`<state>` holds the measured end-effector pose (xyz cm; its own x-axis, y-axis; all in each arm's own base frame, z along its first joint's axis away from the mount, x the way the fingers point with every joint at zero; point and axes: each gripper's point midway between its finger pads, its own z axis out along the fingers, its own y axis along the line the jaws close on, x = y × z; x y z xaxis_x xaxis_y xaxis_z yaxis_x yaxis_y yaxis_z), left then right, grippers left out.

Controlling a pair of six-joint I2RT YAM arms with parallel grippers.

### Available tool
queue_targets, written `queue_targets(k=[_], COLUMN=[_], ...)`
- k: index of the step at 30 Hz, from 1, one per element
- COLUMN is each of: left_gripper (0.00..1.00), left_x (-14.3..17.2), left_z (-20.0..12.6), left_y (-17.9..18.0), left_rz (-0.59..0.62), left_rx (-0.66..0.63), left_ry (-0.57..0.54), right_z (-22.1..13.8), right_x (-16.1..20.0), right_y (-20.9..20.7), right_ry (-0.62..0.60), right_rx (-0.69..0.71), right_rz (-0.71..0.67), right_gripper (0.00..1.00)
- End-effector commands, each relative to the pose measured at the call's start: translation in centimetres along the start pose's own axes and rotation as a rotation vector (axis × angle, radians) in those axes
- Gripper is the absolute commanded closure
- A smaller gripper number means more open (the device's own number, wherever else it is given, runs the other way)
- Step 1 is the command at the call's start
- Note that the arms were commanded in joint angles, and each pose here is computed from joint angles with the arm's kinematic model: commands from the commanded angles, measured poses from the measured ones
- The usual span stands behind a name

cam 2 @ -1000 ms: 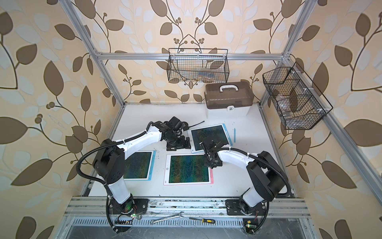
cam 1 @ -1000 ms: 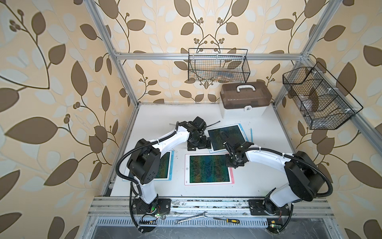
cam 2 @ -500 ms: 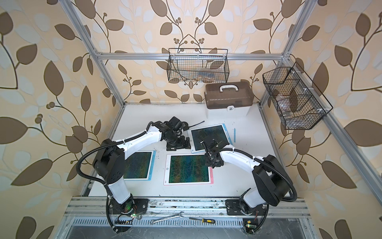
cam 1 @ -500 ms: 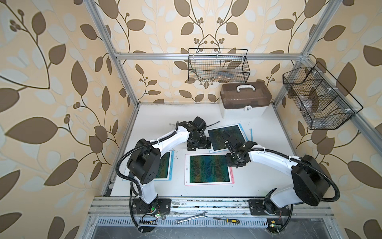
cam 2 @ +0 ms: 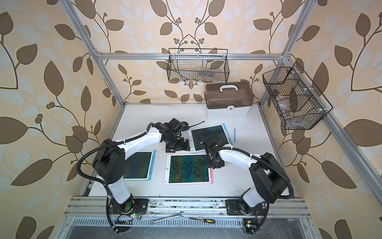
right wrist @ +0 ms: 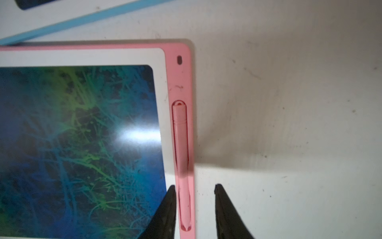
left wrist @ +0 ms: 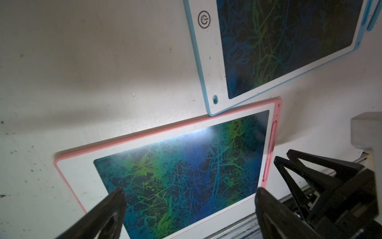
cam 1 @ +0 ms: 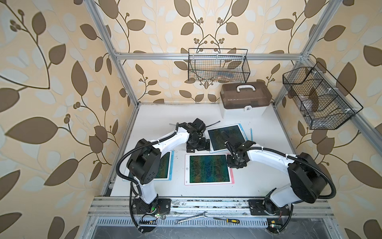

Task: Place the stylus back onto the writing tablet
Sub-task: Place the stylus on the writing tablet.

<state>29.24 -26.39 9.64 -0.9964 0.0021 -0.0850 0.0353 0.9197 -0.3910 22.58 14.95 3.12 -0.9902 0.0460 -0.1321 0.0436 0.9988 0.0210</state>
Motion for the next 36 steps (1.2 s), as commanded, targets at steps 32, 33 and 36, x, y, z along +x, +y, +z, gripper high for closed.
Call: queue_targets(k=[32, 33, 36], left_gripper=[0.02, 0.02, 0.02], left_x=[0.0, 0.0, 0.0], left_z=[-1.6, -1.6, -1.7], left_y=[0.5, 0.5, 0.5], left_rz=[-0.011, -0.011, -0.013], left_rx=[0.001, 0.002, 0.001], left_ry=[-0.032, -0.032, -0.035], right_z=[1.1, 1.1, 1.4], right_x=[-0.2, -0.2, -0.1], right_y=[1.7, 1.7, 1.6], right_ry=[0.032, 0.032, 0.039], right_rx=[-0.030, -0.029, -0.024], right_rz=[-0.019, -0.019, -0.020], right_gripper=[0.97, 0.98, 1.00])
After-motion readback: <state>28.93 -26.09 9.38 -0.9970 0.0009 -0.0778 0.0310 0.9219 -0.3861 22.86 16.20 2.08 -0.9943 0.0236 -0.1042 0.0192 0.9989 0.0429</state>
